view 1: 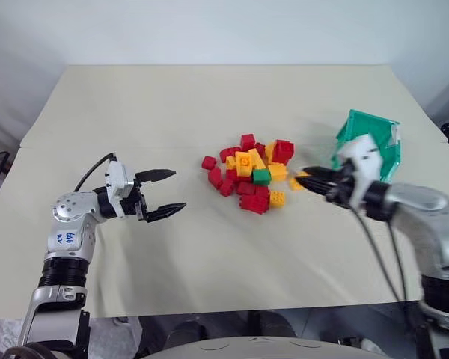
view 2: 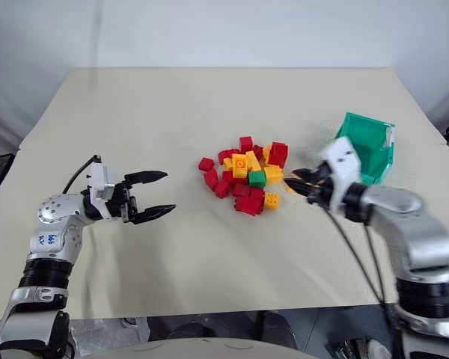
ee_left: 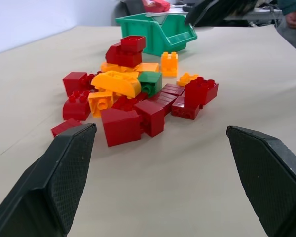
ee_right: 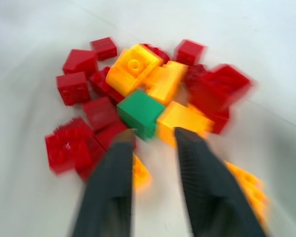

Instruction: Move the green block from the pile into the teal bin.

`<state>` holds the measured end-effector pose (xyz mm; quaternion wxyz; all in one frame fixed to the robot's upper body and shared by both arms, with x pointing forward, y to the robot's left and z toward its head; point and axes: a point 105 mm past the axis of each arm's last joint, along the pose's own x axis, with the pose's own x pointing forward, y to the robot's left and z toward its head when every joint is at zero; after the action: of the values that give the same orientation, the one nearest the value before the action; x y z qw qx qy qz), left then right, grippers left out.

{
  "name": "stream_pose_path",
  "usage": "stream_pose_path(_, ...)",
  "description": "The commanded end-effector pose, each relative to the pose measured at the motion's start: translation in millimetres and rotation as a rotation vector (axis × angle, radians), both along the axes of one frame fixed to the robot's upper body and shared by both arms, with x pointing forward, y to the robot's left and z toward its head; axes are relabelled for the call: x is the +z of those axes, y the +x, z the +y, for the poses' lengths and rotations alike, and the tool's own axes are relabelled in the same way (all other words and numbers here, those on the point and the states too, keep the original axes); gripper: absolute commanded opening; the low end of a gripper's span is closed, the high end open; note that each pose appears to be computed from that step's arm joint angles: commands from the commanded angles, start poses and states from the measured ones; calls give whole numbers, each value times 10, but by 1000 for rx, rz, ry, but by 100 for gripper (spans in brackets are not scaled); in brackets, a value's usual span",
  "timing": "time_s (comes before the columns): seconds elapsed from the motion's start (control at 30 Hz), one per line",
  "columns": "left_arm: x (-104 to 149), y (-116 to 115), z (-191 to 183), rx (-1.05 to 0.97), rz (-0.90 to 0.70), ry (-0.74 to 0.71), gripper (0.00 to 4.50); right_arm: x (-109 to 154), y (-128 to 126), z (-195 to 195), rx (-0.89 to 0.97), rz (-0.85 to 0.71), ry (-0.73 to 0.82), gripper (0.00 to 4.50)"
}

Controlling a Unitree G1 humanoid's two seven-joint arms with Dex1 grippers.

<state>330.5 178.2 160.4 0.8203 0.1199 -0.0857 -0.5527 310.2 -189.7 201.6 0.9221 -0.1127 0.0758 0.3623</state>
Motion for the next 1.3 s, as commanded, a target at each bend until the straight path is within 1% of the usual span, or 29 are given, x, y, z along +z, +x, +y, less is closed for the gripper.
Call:
stream_pose_path(0.03,101,13,36,-3,-46,16,450,111,-233,-266,33,-2,-47,253)
stream_pose_path(0.1,111,26,45,-4,-48,16,450,83,-312,-460,8,23,-105,323)
stream_pose_path(0.2,125,37,49,-8,-53,15,450,83,-368,-581,-8,43,-148,427)
stream_pose_path(0.23,126,38,49,-10,-54,16,450,82,-373,-600,-13,49,-159,448)
stream_pose_path(0.37,137,38,44,-16,-58,13,450,131,-342,-517,11,29,-175,448)
stream_pose_path(0.5,137,30,31,-23,-60,9,450,212,-110,-140,70,-21,-171,448)
stream_pose_path(0.6,143,17,20,-31,-63,2,450,60,1,63,122,117,-260,448)
stream_pose_path(0.7,157,-14,35,-40,-69,-5,450,121,191,370,204,83,-274,448)
stream_pose_path(0.77,161,-56,49,-63,-66,-8,450,119,351,517,219,74,-305,448)
stream_pose_path(1.0,180,-121,98,-68,-69,-20,450,24,768,770,210,139,-426,448)
stream_pose_path(1.13,156,-161,100,-58,-69,-23,450,-72,919,822,203,198,-483,448)
stream_pose_path(1.3,131,-201,108,-36,-69,-28,450,-151,1054,873,205,233,-510,448)
